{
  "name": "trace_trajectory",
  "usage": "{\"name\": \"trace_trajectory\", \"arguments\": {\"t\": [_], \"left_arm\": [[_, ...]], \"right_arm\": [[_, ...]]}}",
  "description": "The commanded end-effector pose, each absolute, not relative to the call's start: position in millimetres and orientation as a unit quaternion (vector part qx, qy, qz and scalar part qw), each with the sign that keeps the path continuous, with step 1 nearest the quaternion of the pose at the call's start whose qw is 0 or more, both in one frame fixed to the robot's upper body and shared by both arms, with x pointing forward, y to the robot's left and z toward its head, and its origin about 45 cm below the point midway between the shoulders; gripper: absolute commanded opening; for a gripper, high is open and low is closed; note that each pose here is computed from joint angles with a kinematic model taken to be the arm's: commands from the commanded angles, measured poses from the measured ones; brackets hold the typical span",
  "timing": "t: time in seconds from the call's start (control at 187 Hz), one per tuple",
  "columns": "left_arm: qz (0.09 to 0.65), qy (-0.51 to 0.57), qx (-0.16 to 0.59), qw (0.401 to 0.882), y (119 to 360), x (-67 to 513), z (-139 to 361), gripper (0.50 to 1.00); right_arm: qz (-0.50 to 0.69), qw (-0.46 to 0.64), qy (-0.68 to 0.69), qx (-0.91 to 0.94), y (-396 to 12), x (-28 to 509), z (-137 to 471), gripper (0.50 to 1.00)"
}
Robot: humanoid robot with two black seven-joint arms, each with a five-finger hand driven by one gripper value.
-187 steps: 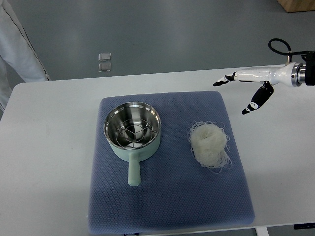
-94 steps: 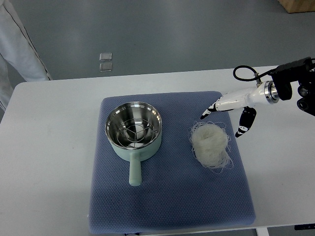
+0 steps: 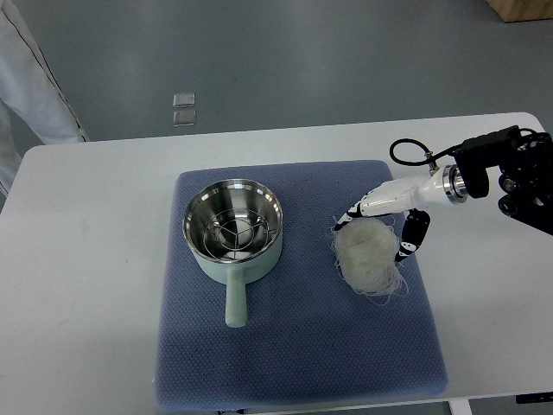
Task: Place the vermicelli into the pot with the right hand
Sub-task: 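Lower the right hand onto the vermicelli and close fingers around it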
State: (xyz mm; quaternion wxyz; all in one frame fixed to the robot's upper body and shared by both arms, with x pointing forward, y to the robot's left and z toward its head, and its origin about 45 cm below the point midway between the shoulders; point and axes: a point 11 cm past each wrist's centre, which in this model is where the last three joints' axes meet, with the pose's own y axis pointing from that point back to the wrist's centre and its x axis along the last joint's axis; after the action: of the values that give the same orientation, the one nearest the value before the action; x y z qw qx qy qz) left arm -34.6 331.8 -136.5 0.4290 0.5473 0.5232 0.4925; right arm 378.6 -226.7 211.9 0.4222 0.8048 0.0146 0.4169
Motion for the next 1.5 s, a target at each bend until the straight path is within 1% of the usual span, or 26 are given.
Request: {"name": "trace_trajectory", "arguments": {"t": [0.0, 0.321, 0.502, 0.55, 0.599, 0.657, 0.689, 0.732, 0.77, 0.818, 0.834, 0.871, 0.909, 0.93, 0.962, 0.973, 1.01, 1.085, 1.128, 1.336, 1.496], "left_arm": [[0.493, 0.523, 0.547, 0.429, 331.7, -34.6, -136.5, 1.000], [0.493, 0.524, 0.547, 0.429, 331.7, -34.6, -136.5, 1.000], [0.493, 0.523, 0.547, 0.429, 331.7, -34.6, -136.5, 1.000], [0.493, 0.523, 0.547, 0.429, 331.7, -34.6, -136.5, 1.000], [0.493, 0.523, 0.547, 0.429, 331.7, -34.6, -136.5, 1.000], [0.493, 0.524, 0.547, 0.429, 331.7, -34.6, -136.5, 1.000], [0.493, 0.524, 0.547, 0.429, 331.7, -34.6, -136.5, 1.000], [0.493, 0.523, 0.547, 0.429, 331.7, -34.6, -136.5, 1.000], [0.493, 0.523, 0.547, 0.429, 331.7, -34.6, -136.5, 1.000], [0.493, 0.523, 0.547, 0.429, 331.7, -34.6, -136.5, 1.000], [0.493, 0.523, 0.547, 0.429, 331.7, -34.6, -136.5, 1.000], [0.493, 0.523, 0.547, 0.429, 331.7, -34.6, -136.5, 1.000], [0.493, 0.523, 0.547, 0.429, 331.7, -34.6, -136.5, 1.000], [0.493, 0.523, 0.547, 0.429, 331.7, -34.6, -136.5, 1.000], [0.493, 0.524, 0.547, 0.429, 331.7, -34.6, -136.5, 1.000], [0.493, 0.524, 0.547, 0.429, 331.7, -34.6, -136.5, 1.000], [0.493, 0.523, 0.547, 0.429, 331.7, -34.6, -136.5, 1.000], [0.493, 0.523, 0.547, 0.429, 331.7, -34.6, -136.5, 1.000], [0.493, 0.524, 0.547, 0.429, 331.7, -34.6, -136.5, 1.000], [0.492, 0.523, 0.548, 0.429, 331.8, -34.6, -136.5, 1.000], [0.492, 0.523, 0.548, 0.429, 331.8, -34.6, -136.5, 1.000]], "right_arm": [[0.413, 0.418, 0.017, 0.809, -223.9, 375.1, 205.9, 0.926], [0.413, 0.411, 0.016, 0.812, -219.9, 372.3, 201.0, 0.924], [0.415, 0.410, 0.008, 0.812, -221.8, 371.6, 196.4, 0.897], [0.415, 0.407, 0.009, 0.813, -219.3, 371.4, 195.1, 0.870], [0.413, 0.407, 0.010, 0.815, -218.7, 370.3, 193.0, 0.858], [0.413, 0.407, 0.009, 0.815, -218.6, 369.9, 191.8, 0.811], [0.412, 0.407, 0.009, 0.815, -218.8, 369.5, 191.2, 0.797], [0.411, 0.407, 0.010, 0.816, -219.0, 369.1, 190.7, 0.791], [0.409, 0.406, 0.010, 0.817, -218.9, 367.5, 188.2, 0.758], [0.408, 0.406, 0.011, 0.818, -218.3, 367.0, 187.5, 0.742], [0.408, 0.405, 0.011, 0.818, -217.6, 366.9, 187.4, 0.725], [0.408, 0.406, 0.012, 0.818, -217.6, 366.7, 186.5, 0.709], [0.408, 0.405, 0.012, 0.818, -216.9, 366.6, 186.4, 0.672], [0.407, 0.404, 0.012, 0.819, -216.5, 365.9, 186.0, 0.666], [0.406, 0.404, 0.013, 0.820, -215.7, 365.6, 185.1, 0.639], [0.406, 0.404, 0.013, 0.820, -215.7, 365.6, 185.1, 0.639], [0.406, 0.403, 0.015, 0.820, -214.5, 365.1, 184.6, 0.605], [0.407, 0.402, 0.013, 0.820, -214.2, 365.6, 185.3, 0.568], [0.407, 0.401, 0.012, 0.820, -214.0, 366.2, 186.1, 0.562], [0.408, 0.395, -0.002, 0.823, -213.6, 371.4, 194.2, 0.564], [0.415, 0.375, -0.034, 0.828, -210.2, 383.6, 215.2, 0.568]]}}
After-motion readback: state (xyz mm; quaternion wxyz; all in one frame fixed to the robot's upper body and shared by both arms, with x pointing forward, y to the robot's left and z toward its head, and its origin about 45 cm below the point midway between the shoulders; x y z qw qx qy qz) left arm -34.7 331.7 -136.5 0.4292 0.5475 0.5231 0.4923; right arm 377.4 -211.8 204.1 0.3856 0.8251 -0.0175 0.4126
